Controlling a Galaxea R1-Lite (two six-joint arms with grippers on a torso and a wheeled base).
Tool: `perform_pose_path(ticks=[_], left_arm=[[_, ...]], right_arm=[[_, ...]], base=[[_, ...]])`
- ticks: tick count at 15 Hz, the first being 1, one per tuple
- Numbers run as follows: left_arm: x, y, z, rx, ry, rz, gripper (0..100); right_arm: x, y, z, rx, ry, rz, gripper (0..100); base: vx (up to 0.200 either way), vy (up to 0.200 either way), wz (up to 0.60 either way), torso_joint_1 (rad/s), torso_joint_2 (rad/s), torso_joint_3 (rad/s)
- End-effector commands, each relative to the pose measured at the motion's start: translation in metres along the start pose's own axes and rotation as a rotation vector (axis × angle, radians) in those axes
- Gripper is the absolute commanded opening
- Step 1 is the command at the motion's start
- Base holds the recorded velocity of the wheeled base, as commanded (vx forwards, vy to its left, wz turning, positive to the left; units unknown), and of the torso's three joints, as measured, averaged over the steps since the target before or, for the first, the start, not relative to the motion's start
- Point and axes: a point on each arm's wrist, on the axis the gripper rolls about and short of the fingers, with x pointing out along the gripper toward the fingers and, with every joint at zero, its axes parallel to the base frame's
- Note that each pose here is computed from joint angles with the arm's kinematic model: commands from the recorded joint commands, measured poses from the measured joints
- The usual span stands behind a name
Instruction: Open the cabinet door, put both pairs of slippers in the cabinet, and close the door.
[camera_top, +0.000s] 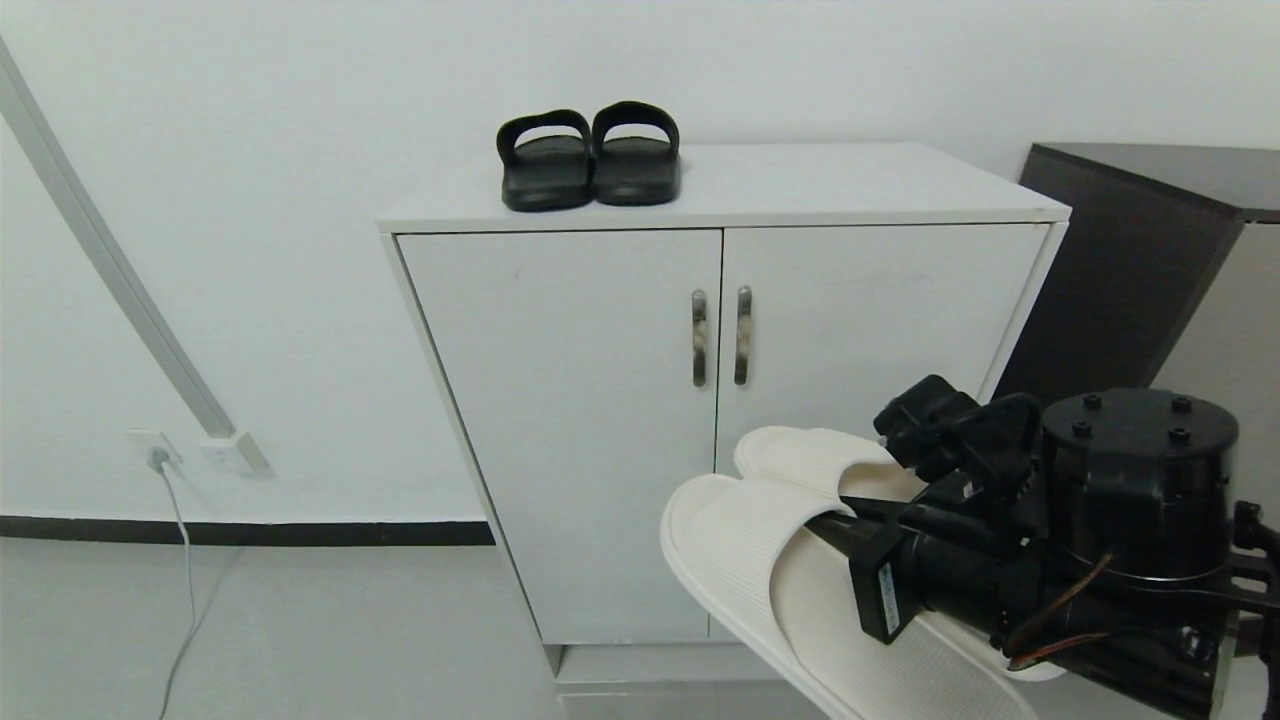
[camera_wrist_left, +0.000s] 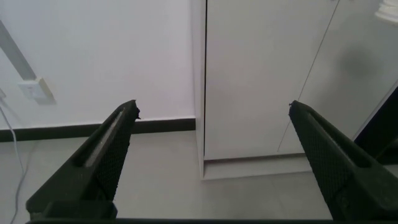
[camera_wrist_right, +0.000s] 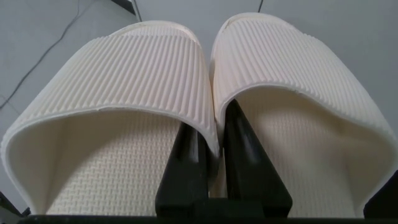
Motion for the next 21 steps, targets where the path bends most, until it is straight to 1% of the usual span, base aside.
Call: perform_pose_path(ticks=[1,7,10,14,16,17,18,19,20,21], left_arm=[[0.000,0.000,0.000,0.000,0.001,0.000,100],[0.000,0.000,0.000,0.000,0.001,0.000,100],[0.000,0.000,0.000,0.002,0.001,0.000,100],[0.000,0.000,0.000,0.003,0.002,0.000,100],[0.000,0.000,0.004,0.006,0.001,-0.002,100],[0.001,0.000,0.020,-0.006,0.001,-0.011,100],[0.004,0.000,0.043,-0.046,0.008,-0.014,100],[0.010,0.000,0.056,-0.061,0.041,-0.029,100],[0.017,0.000,0.061,-0.059,0.081,-0.068,100],[0.028,-0.002,0.069,-0.062,0.124,-0.149,100]], right_arm=[[0.000,0.000,-0.001,-0.001,0.003,0.001,0],[0.000,0.000,-0.001,-0.001,0.005,0.001,0],[0.001,0.000,-0.002,-0.001,0.006,0.001,0],[0.001,0.001,-0.002,-0.002,0.010,0.000,0],[0.001,0.001,-0.002,-0.002,0.010,0.000,0],[0.001,0.000,-0.003,-0.002,0.011,0.000,0],[0.001,0.000,-0.003,-0.002,0.013,0.000,0],[0.002,0.001,-0.004,-0.003,0.016,0.000,0],[0.002,0.001,-0.004,-0.003,0.016,0.000,0],[0.001,0.000,-0.005,-0.003,0.017,0.000,0]], base=[[0.000,0.000,0.00,-0.085,0.45,0.378],[0.000,0.000,0.00,-0.028,0.42,0.382],[0.000,0.000,0.00,0.002,0.10,0.103],[0.000,0.000,0.00,0.000,0.00,0.000],[0.000,0.000,0.00,0.000,0.00,0.000],[0.000,0.000,0.00,0.000,0.00,0.000],[0.000,0.000,0.00,0.000,0.00,0.000],[0.000,0.000,0.00,0.000,0.00,0.000],[0.000,0.000,0.00,0.000,0.00,0.000],[0.000,0.000,0.00,0.000,0.00,0.000]])
